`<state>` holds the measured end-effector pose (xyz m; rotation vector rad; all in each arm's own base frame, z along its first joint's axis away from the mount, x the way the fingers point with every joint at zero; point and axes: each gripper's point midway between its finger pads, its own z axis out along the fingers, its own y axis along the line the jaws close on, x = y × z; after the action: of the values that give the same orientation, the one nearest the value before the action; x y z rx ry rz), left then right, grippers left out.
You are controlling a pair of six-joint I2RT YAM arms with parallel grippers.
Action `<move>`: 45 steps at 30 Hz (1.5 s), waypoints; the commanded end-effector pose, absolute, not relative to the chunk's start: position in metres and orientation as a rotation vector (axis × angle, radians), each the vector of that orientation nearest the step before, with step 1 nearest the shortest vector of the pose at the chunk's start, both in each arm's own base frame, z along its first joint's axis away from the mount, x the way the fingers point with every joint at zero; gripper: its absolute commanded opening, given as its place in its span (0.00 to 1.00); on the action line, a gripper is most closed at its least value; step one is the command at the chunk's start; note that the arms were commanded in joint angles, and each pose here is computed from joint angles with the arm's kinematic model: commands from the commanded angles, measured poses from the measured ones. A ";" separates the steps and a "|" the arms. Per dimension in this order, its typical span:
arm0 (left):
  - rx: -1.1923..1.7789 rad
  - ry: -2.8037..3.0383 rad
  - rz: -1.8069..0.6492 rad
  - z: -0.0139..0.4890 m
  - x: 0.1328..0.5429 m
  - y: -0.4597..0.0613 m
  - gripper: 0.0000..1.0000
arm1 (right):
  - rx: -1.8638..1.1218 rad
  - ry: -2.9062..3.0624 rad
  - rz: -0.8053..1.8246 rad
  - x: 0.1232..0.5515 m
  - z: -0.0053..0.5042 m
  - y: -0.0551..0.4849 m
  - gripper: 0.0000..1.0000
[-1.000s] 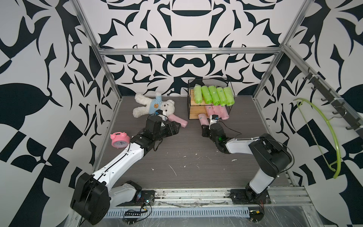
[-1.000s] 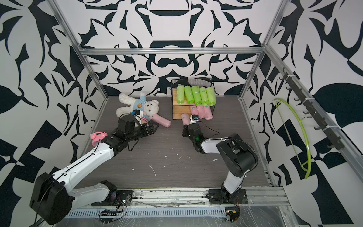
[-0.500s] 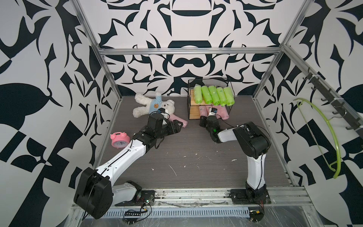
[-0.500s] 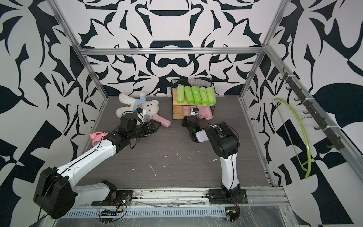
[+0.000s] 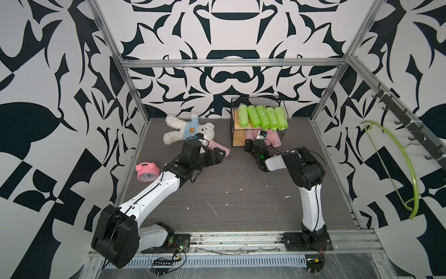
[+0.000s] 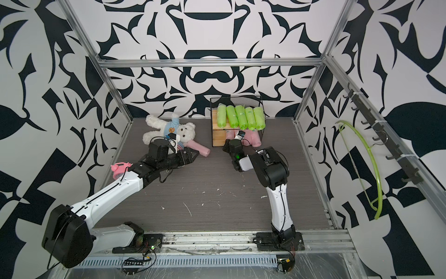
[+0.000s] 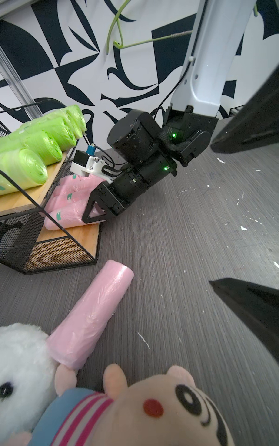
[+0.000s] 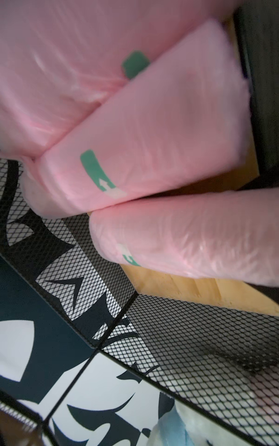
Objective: Sort the rolls of trash bags by color and place them on the shelf
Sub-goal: Place the roll of trash bags on the shelf.
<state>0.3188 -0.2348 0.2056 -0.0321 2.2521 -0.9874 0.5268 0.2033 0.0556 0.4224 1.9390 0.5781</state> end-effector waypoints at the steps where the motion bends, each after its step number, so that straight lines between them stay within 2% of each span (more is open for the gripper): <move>1: -0.005 2.210 -1.017 0.220 0.324 -0.240 0.89 | 0.463 1.831 0.628 0.542 0.089 0.201 0.42; 16: -0.004 2.207 -1.025 0.218 0.320 -0.239 0.89 | 0.491 1.832 0.649 0.529 0.096 0.196 0.59; 31: -0.009 2.214 -1.046 0.211 0.318 -0.240 0.89 | 0.488 1.837 0.631 0.498 0.105 0.183 0.74; 36: -0.008 2.224 -1.041 0.207 0.317 -0.240 0.90 | 0.435 1.850 0.629 0.477 0.114 0.181 0.74; 39: -0.012 2.229 -1.033 0.203 0.317 -0.238 0.90 | 0.329 1.929 0.699 0.465 0.115 0.197 0.74; 45: -0.011 2.229 -1.040 0.201 0.317 -0.239 0.90 | 0.303 2.002 0.756 0.453 0.111 0.206 0.60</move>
<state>0.3168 -0.2386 0.2029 -0.0188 2.2366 -1.0268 0.4596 0.1956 0.1048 0.3515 1.9760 0.7045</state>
